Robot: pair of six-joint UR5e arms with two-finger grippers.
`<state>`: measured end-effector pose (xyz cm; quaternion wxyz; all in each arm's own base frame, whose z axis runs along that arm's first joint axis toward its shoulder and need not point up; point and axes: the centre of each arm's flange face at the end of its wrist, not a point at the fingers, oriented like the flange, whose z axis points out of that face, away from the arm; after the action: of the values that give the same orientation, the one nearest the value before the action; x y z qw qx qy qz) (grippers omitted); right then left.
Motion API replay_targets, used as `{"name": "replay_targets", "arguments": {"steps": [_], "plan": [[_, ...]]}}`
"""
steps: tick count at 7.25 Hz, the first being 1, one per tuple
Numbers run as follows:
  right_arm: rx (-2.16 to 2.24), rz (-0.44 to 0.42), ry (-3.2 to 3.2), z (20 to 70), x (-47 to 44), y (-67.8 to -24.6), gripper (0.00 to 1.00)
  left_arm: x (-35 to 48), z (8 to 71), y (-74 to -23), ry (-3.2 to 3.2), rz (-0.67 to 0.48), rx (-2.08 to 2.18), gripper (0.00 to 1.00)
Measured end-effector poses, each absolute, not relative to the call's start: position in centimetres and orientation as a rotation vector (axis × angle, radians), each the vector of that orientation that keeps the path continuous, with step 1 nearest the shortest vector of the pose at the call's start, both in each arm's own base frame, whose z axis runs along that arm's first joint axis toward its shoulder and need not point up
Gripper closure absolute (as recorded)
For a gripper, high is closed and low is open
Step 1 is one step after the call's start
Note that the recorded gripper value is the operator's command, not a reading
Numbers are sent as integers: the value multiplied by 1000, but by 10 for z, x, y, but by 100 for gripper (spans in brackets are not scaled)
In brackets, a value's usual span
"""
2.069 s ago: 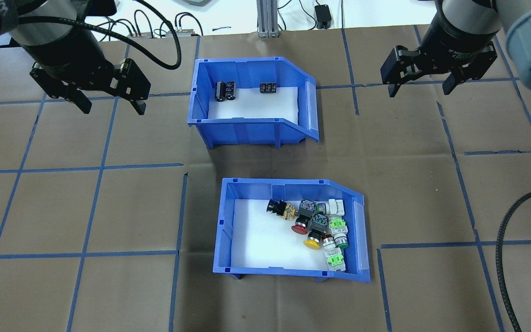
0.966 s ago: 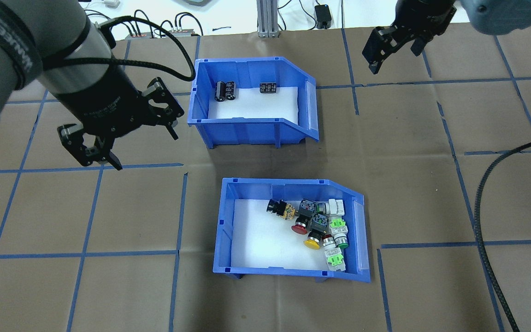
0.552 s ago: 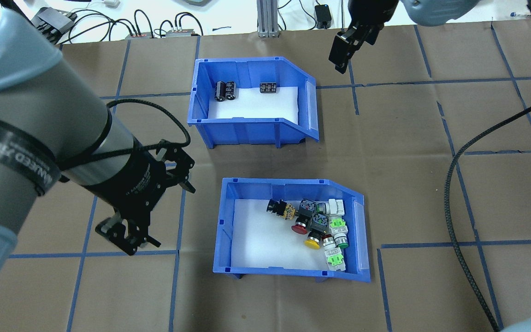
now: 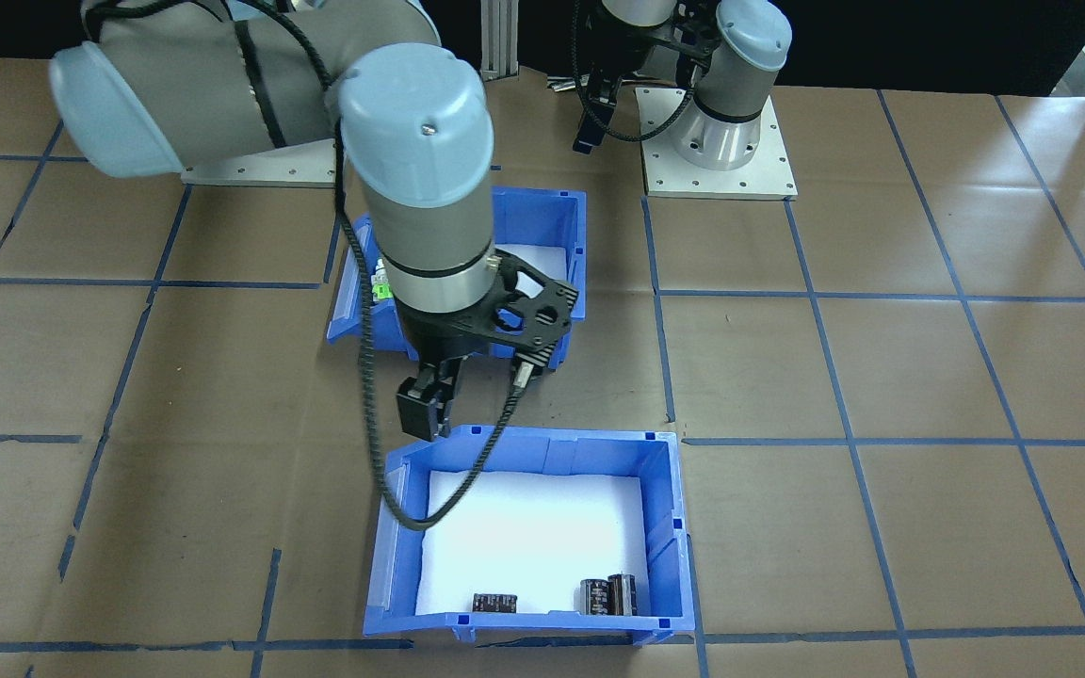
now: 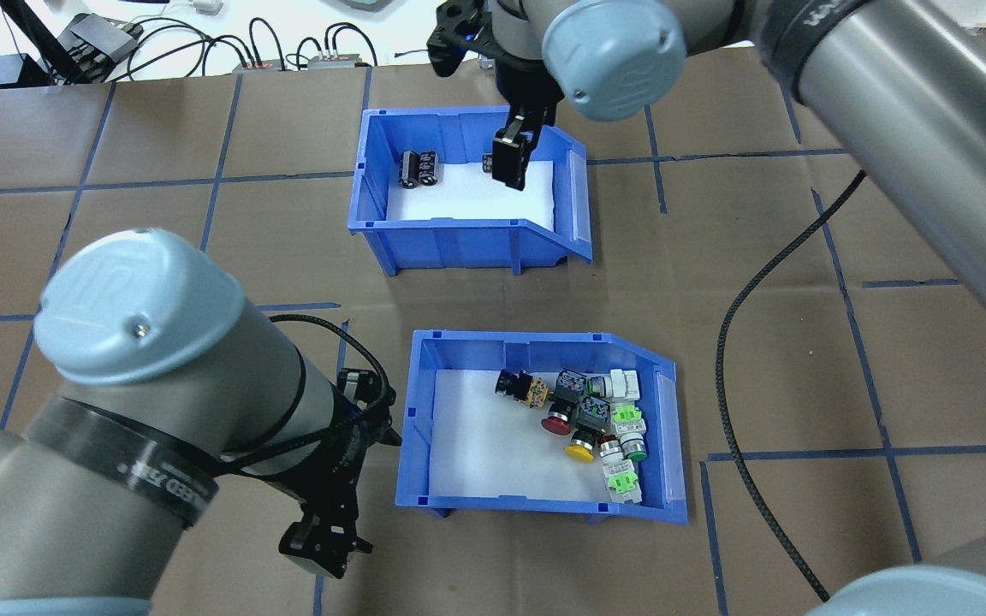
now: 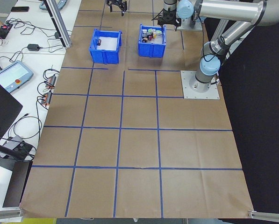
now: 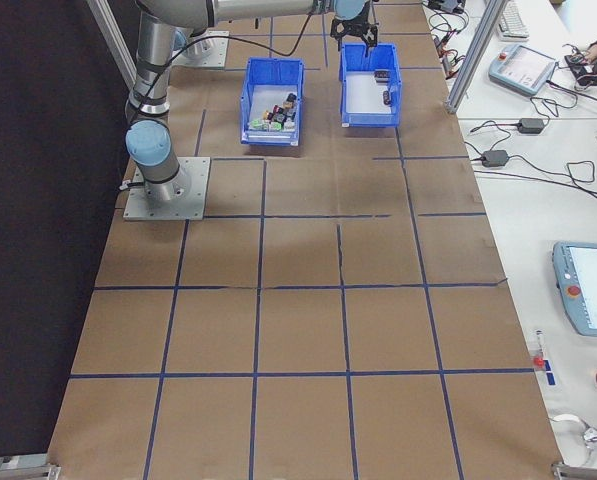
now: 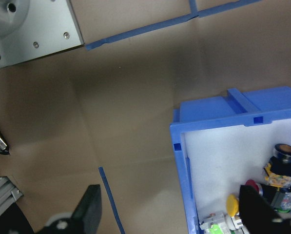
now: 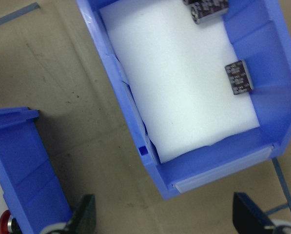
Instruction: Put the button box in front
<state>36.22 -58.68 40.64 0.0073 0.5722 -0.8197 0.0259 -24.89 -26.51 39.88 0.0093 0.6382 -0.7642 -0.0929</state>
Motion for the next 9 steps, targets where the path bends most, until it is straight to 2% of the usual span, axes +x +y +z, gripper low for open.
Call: {"name": "replay_targets", "arguments": {"steps": [2, 5, 8, 9], "plan": [[1966, 48, -2404, 360, 416, -578, 0, -265, 368, -258, -2311, -289, 2093, 1], [2069, 66, -2252, 294, 470, -574, 0, -306, 327, -265, -2214, -278, 2205, 1], [2128, 43, -2182, 260, 479, -575, 3, -334, 297, -263, -2230, -278, 2223, 1], [2128, 47, -2178, 258, 476, -577, 32, -336, 293, -263, -2238, -284, 2225, 1]]}}
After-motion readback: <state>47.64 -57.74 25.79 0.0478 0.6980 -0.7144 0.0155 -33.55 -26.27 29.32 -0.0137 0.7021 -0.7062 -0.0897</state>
